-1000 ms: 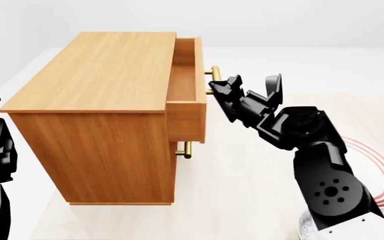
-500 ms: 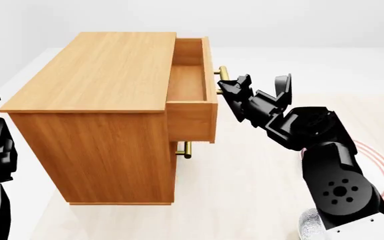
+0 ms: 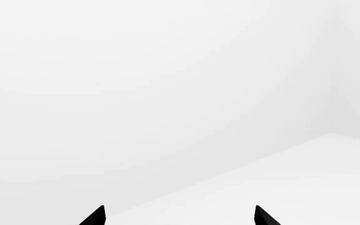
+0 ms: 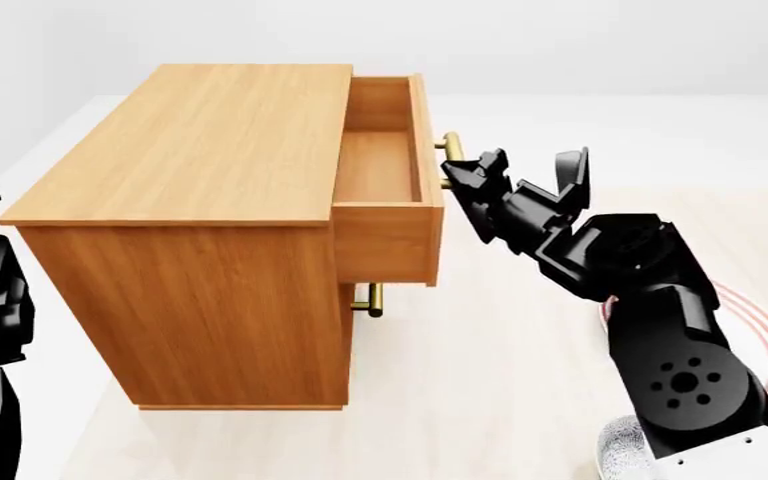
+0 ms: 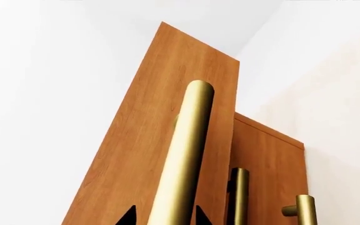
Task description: Open the top drawer of the cabinet and put the bowl in it.
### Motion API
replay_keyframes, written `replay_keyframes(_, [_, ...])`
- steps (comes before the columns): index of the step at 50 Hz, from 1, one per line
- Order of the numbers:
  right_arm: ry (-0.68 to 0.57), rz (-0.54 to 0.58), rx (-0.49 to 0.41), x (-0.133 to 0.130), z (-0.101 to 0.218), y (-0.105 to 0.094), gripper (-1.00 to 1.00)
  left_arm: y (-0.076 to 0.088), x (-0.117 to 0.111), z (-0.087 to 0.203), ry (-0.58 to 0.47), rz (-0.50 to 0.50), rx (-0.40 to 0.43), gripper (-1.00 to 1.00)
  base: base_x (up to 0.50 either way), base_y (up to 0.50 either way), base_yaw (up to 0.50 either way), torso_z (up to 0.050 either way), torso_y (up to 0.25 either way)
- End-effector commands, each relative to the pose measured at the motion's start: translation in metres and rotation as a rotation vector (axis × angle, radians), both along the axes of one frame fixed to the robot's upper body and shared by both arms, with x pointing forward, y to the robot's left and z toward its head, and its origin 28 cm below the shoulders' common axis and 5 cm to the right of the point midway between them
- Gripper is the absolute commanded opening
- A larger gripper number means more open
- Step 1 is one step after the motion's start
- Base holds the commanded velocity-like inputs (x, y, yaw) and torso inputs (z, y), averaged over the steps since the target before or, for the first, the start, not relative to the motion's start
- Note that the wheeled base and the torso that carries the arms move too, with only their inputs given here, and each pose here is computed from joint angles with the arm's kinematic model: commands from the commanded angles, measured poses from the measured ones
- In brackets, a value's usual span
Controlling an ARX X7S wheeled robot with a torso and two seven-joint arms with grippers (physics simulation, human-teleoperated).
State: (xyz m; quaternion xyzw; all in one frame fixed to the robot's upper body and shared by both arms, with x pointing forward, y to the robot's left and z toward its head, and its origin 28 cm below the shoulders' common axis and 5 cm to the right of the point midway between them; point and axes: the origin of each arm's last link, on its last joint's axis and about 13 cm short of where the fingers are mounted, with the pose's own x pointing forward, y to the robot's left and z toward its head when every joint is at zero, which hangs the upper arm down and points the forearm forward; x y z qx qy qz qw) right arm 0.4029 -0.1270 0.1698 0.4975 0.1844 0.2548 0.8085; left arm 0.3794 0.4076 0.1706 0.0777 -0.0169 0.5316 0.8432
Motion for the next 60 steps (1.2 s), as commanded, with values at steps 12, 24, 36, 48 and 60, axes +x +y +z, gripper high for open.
replay_keyframes(12, [-0.106, -0.081, 0.14, 0.007, 0.024, -0.009, 1.0, 0.0, 0.0, 0.0, -0.001, -0.001, 0.003, 1.0, 0.0, 0.0, 0.0, 0.0, 0.0])
replay_keyframes(24, [-0.096, -0.102, 0.125, 0.007, 0.021, -0.011, 1.0, 0.0, 0.0, 0.0, -0.001, -0.001, 0.001, 1.0, 0.0, 0.0, 0.0, 0.001, 0.0])
replay_keyframes(36, [-0.034, -0.257, 0.033, 0.008, 0.013, -0.029, 1.0, 0.0, 0.0, -0.001, -0.002, 0.0, 0.001, 1.0, 0.0, 0.0, 0.0, 0.0, 0.0])
replay_keyframes(48, [-0.103, -0.374, -0.082, 0.01, 0.041, -0.06, 1.0, 0.0, 0.0, 0.0, -0.003, 0.0, -0.001, 1.0, 0.0, 0.0, 0.0, 0.0, 0.0])
replay_keyframes(60, [-0.328, -0.344, -0.502, 0.016, 0.13, -0.064, 1.0, 0.0, 0.0, 0.0, -0.003, -0.003, -0.002, 1.0, 0.0, 0.0, 0.0, 0.0, 0.0])
